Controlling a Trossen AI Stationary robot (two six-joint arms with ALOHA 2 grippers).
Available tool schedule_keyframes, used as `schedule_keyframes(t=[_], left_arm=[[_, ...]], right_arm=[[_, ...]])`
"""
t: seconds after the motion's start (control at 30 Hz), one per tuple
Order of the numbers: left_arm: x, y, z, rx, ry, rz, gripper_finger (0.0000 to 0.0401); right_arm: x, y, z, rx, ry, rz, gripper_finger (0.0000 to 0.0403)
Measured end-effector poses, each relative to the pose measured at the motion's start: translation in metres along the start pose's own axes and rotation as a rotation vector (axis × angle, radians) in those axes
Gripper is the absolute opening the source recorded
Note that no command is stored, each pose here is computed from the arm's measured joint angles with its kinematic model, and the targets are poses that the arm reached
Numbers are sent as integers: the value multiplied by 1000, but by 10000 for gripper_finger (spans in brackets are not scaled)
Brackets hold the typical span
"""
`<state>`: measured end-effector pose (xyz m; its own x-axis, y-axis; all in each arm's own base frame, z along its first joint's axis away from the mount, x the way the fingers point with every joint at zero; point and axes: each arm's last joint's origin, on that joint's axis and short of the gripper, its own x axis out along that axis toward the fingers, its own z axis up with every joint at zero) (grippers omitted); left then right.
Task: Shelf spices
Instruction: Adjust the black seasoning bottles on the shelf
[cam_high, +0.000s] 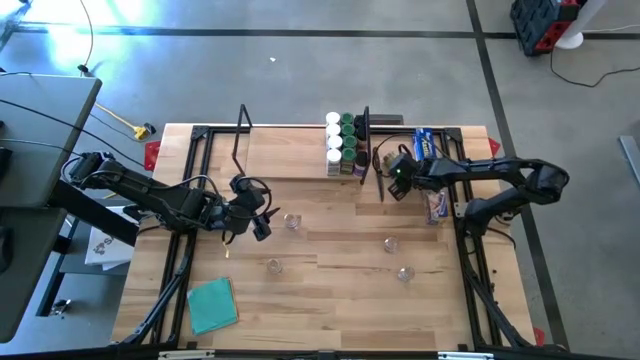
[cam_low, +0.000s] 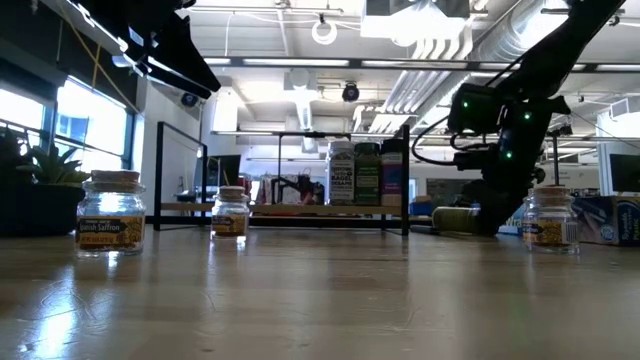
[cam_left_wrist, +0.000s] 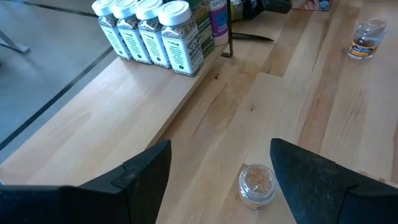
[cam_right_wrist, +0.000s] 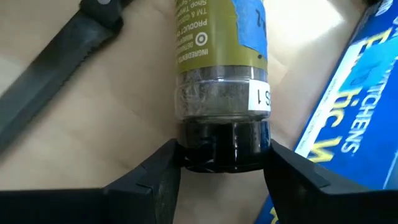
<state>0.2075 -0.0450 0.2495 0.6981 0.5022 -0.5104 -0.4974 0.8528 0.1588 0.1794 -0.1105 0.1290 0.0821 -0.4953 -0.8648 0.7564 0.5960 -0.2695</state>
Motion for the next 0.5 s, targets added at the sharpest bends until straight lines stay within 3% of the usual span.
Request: schedule_keyframes(t=[0.2,0.5], left_arm=[[0,0,0,7,0,0,268],[2,-5,1,74,-7,-65,268]], right_arm=[[-37,3,14,39,95,36,186],[-150,14,52,-4,372,237,186]])
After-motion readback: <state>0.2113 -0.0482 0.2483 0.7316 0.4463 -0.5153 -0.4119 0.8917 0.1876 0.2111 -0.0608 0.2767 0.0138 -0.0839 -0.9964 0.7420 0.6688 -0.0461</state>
